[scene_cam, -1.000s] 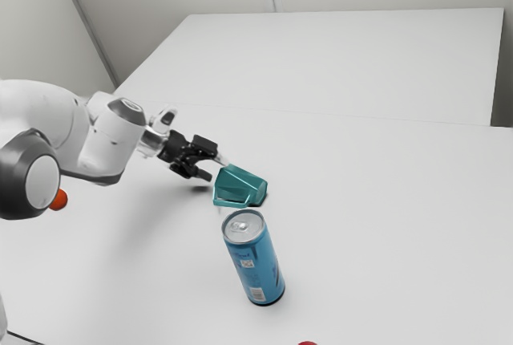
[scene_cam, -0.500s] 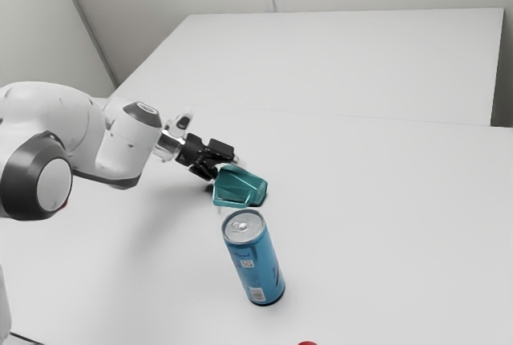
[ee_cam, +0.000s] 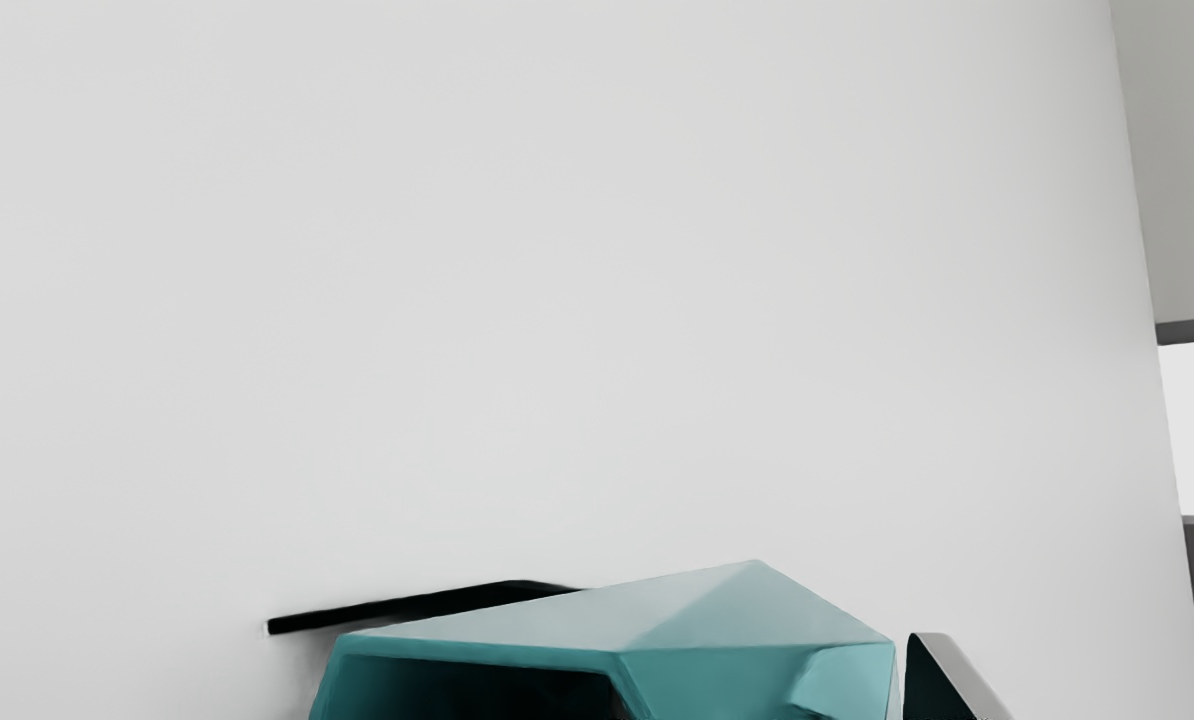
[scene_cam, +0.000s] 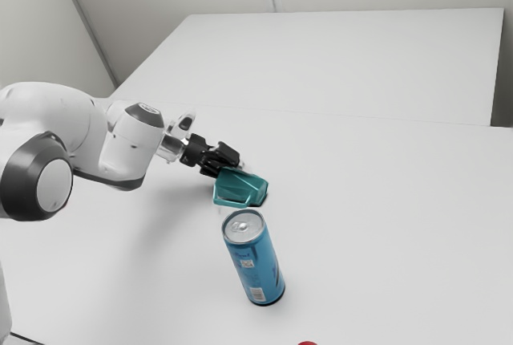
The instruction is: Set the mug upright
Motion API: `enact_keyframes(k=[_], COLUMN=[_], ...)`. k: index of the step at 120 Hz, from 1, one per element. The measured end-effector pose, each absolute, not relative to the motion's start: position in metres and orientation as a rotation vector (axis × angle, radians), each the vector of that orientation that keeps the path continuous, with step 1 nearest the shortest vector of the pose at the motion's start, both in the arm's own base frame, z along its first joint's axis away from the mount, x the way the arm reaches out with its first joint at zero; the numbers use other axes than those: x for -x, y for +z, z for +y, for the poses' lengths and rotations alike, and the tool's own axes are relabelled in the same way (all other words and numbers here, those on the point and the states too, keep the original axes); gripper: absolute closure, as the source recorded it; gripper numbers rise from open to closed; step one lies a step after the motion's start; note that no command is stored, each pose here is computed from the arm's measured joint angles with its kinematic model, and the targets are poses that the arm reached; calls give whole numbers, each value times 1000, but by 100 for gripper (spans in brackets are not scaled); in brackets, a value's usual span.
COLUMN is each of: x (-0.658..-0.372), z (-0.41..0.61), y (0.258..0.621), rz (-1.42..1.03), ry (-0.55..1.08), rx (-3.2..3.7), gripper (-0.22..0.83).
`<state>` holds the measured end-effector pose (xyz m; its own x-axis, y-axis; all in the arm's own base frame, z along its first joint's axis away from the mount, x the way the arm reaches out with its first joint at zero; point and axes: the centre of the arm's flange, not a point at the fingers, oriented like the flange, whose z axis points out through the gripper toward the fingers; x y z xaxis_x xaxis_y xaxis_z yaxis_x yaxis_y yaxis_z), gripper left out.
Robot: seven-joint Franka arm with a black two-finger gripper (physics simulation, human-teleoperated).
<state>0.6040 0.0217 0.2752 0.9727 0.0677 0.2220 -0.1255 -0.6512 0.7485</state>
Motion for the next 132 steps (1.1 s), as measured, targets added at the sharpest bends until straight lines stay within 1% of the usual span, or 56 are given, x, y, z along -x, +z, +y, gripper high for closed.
enact_keyframes(k=[10, 22, 35, 53, 76, 89, 107, 115, 132], x=[-604, -605, -605, -607, -610, -604, -593, -588, -583], z=[20, 18, 16, 9, 3, 4, 13, 16, 18], y=[276, 278, 284, 305, 355, 394, 435, 446, 454], rz=[-45, -49, -59, -89, -169, -256, -393, -458, -576], ry=[290, 293, 303, 336, 406, 441, 443, 418, 335], rx=[-2260, -2260, -2257, -2244, -2246, -2293, -2430, -2514, -2700], gripper=[53, 61, 66, 74, 77, 78, 78, 78, 79])
